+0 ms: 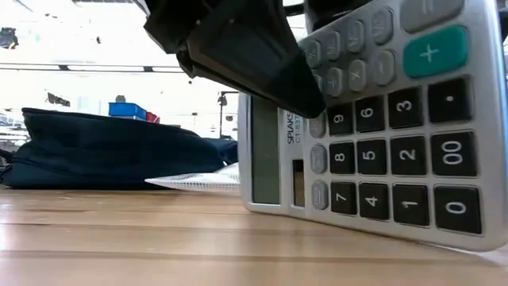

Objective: Unpack backpack
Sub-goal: Put the black calculator into the white zip lock bag

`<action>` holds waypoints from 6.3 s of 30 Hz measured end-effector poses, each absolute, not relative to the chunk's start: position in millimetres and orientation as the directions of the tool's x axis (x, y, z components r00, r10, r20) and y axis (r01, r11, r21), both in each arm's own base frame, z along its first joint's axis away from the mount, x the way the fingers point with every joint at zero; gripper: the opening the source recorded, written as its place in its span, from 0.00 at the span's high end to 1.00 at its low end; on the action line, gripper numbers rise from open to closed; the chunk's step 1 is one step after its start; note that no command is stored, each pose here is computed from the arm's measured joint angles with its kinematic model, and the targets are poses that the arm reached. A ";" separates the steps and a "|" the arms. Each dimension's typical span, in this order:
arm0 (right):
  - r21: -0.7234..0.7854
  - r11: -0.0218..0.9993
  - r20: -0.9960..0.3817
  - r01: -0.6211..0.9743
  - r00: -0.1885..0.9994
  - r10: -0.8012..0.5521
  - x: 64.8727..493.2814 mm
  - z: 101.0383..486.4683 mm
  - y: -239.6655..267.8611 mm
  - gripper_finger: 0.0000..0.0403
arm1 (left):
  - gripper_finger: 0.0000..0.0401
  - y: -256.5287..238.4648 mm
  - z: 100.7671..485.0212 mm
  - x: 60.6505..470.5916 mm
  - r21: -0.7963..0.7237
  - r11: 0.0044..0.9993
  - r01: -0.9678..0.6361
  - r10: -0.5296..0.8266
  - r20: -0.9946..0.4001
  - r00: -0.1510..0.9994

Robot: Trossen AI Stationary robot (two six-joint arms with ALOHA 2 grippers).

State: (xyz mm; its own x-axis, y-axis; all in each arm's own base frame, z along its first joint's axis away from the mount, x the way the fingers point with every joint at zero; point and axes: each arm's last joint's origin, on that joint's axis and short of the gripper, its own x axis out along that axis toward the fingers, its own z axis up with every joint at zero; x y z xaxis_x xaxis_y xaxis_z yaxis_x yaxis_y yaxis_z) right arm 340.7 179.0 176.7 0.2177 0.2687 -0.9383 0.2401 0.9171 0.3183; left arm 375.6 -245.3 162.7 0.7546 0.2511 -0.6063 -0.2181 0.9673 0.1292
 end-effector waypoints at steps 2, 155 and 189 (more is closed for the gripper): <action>0.253 0.932 -0.963 0.261 0.160 0.216 336.5 182.0 176.1 1.00 | 1.00 -243.9 162.1 375.8 0.135 0.967 -0.218 0.254 -0.612 0.749; 0.682 0.693 -0.699 0.234 0.489 0.522 286.5 142.0 108.7 0.91 | 1.00 -228.7 118.1 396.1 -0.118 0.959 -0.256 0.094 -0.724 0.684; 0.272 0.525 -0.874 0.807 0.435 -0.216 185.9 229.6 15.7 0.87 | 1.00 -187.1 151.5 291.7 0.326 0.744 -0.583 0.573 -0.760 0.307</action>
State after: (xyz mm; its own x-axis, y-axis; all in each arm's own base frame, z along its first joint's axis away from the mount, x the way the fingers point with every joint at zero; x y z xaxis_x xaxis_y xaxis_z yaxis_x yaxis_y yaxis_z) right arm 185.9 15.7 229.6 0.4349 -0.2159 -0.8742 0.8067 0.5248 0.2717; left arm 291.7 -187.1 151.5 0.3067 0.5731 -0.7599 -0.5826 0.7444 0.3262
